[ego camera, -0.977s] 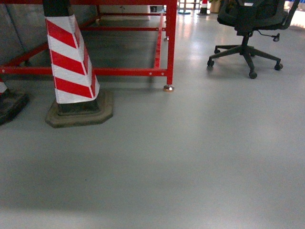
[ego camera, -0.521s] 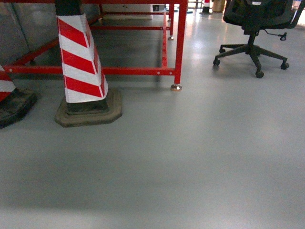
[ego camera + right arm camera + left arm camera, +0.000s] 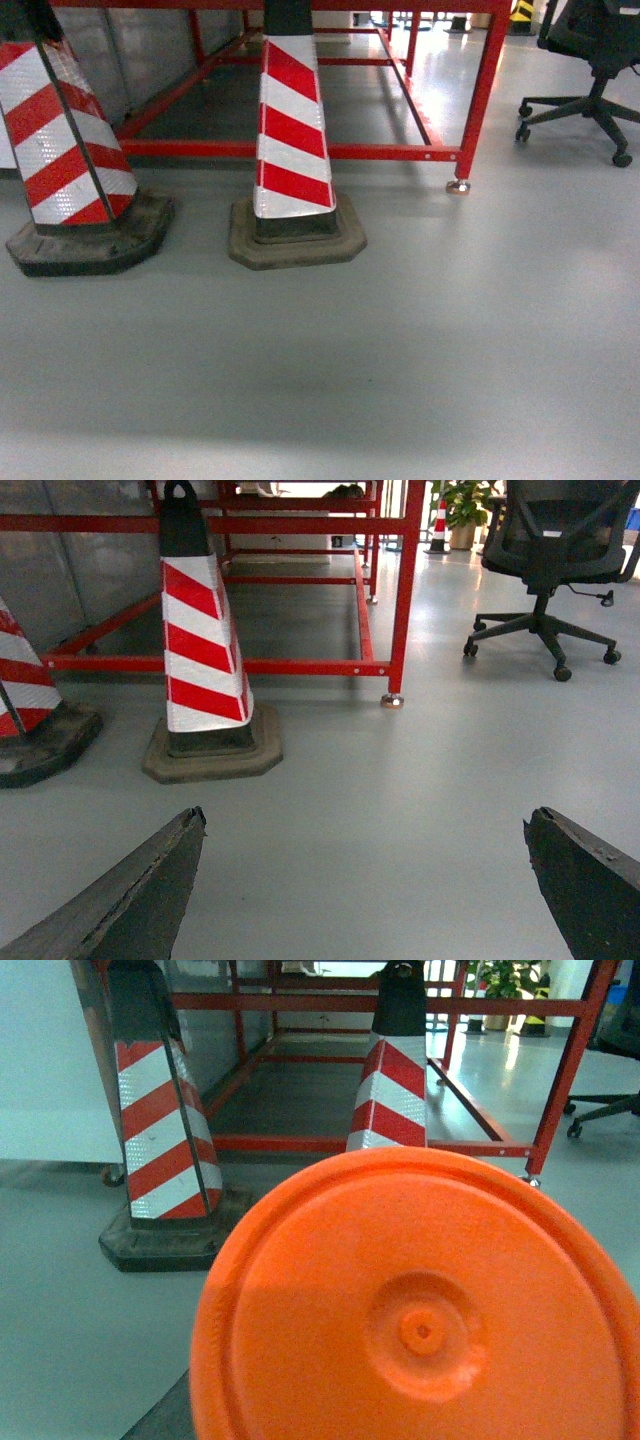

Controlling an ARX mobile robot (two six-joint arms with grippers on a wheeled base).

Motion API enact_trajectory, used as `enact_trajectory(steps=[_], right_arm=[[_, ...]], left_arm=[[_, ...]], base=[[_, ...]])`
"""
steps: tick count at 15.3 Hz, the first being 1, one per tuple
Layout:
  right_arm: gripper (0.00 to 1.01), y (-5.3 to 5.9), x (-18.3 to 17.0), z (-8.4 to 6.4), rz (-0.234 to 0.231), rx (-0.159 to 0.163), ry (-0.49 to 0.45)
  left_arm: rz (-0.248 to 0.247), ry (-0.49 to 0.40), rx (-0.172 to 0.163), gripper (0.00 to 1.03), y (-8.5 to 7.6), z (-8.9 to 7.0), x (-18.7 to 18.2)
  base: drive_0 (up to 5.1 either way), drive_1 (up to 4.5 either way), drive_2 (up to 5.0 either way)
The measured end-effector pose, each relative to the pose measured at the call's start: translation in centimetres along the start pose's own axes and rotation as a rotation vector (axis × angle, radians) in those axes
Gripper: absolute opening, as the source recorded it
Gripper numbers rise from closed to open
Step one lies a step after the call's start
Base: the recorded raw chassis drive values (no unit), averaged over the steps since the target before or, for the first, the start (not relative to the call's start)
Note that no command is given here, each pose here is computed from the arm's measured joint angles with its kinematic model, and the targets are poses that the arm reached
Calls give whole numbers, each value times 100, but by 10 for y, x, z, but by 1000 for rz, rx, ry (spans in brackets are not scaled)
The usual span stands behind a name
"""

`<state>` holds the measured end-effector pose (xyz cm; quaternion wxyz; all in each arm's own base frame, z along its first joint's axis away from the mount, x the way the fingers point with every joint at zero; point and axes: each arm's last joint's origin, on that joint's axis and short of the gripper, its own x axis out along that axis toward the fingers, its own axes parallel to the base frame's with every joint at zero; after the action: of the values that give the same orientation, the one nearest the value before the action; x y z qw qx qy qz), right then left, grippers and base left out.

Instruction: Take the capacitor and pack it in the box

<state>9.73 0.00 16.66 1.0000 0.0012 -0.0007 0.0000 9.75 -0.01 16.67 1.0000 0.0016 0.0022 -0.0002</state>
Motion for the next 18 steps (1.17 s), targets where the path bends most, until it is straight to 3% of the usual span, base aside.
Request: enact_trajectory(steps=[11,18], right_arm=[[98,0,0,0,1,0,0],[98,0,0,0,0,0,-3]], left_arm=[[1,0,0,44,0,0,0],[1,-2,0,44,0,0,0]], base=[[0,0,0],[-5,391,-400]])
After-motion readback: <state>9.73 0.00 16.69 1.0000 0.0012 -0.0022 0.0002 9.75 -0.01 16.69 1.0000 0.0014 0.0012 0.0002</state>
